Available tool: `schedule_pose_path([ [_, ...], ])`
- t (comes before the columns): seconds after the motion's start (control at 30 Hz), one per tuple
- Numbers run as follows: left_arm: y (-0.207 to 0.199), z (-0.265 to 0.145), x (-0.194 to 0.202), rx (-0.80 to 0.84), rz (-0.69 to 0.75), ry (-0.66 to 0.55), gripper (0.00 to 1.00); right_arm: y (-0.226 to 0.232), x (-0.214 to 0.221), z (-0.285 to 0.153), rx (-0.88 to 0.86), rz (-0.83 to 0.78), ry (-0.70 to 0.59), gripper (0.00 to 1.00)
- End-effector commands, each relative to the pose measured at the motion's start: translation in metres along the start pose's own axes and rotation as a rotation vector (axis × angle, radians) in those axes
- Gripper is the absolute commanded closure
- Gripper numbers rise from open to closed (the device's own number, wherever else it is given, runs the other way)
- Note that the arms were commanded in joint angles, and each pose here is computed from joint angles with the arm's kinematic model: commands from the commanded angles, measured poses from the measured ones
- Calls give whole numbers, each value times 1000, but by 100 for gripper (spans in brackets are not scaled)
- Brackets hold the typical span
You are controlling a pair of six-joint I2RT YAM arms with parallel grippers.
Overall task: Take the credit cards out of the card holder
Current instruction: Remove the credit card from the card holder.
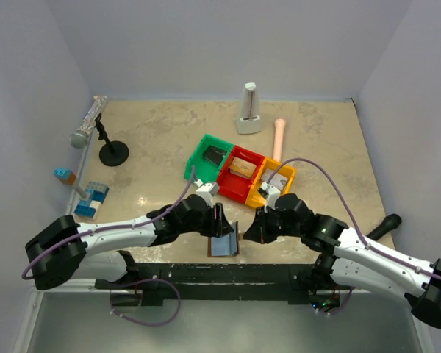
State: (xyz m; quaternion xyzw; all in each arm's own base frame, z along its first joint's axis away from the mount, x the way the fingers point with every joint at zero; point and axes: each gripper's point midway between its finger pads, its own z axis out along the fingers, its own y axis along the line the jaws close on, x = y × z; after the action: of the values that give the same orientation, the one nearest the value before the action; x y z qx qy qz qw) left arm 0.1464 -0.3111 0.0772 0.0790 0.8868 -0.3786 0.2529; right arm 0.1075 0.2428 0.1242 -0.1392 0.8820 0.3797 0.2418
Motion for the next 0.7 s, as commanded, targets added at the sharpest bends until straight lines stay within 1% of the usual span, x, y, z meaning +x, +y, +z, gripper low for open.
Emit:
schedule_pose_path([
  [0.0, -18, 0, -18, 24, 0, -45, 47, 29, -19, -6, -93, -9, -40, 100],
  [0.67, -19, 6, -12, -8, 25, -14, 47, 29, -17, -6, -88, -11, -34, 100],
])
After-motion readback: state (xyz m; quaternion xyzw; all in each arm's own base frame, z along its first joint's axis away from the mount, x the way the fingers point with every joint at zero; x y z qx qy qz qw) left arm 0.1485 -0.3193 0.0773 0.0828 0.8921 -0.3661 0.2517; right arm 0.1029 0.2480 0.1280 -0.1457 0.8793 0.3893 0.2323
